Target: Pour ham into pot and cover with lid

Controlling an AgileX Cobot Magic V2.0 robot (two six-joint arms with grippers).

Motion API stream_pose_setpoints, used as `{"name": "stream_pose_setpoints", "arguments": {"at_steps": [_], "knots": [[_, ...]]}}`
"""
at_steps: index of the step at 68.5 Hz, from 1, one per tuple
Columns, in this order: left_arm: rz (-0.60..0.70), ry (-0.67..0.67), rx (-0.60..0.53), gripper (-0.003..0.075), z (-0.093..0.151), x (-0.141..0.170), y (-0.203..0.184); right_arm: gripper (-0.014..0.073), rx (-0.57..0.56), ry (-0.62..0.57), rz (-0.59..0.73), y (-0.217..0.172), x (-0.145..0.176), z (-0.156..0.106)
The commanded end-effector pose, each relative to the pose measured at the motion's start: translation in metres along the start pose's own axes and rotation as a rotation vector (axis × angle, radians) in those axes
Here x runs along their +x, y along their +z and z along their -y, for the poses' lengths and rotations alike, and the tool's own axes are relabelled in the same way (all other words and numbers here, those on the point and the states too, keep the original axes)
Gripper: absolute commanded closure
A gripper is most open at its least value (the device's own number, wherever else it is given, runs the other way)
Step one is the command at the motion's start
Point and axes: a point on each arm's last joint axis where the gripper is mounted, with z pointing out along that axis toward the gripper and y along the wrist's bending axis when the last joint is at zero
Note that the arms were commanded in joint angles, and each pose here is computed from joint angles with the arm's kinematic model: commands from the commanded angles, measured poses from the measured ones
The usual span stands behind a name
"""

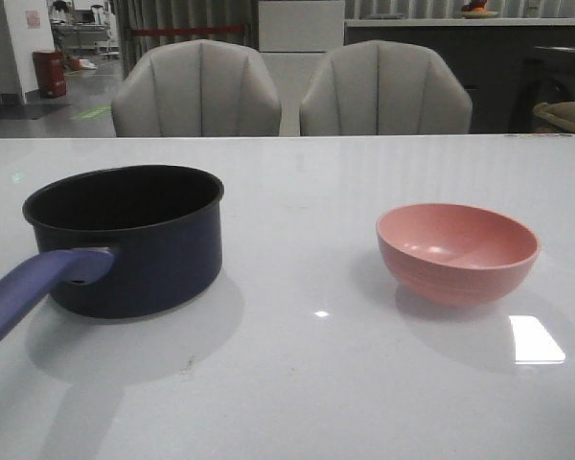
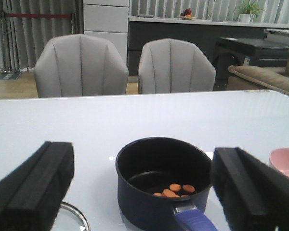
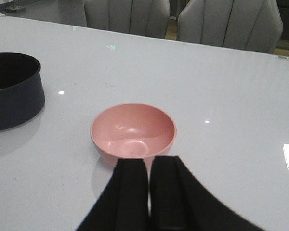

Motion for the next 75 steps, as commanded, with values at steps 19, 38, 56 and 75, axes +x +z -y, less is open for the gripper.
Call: {"name": "stream_pose_setpoints", "arguments": {"at_steps": [19,38,56,75], "knots": [[-0.144,0.031,-0.005,0.0090,0.004,-0.044,0.030,0.0428,0.019,-0.001,0.098,-0.002,-0.016,0.002],[-0.303,-0.007,-0.241,0.0092,-0.030,-0.069,0.082,0.0428,0.019,-0.001,0.098,-0.002,-0.016,0.002],[-0.531,-0.161,-0.393,0.0095,-0.077,-0.050,0.133,0.0428,0.019,-0.001,0.098,-0.002,-0.016,0.002],[-0.862,-0.246,-0.426,0.0095,-0.118,-0.020,0.189,0.0428,0.019,-0.001,0.098,-0.002,-0.016,0.002]]}}
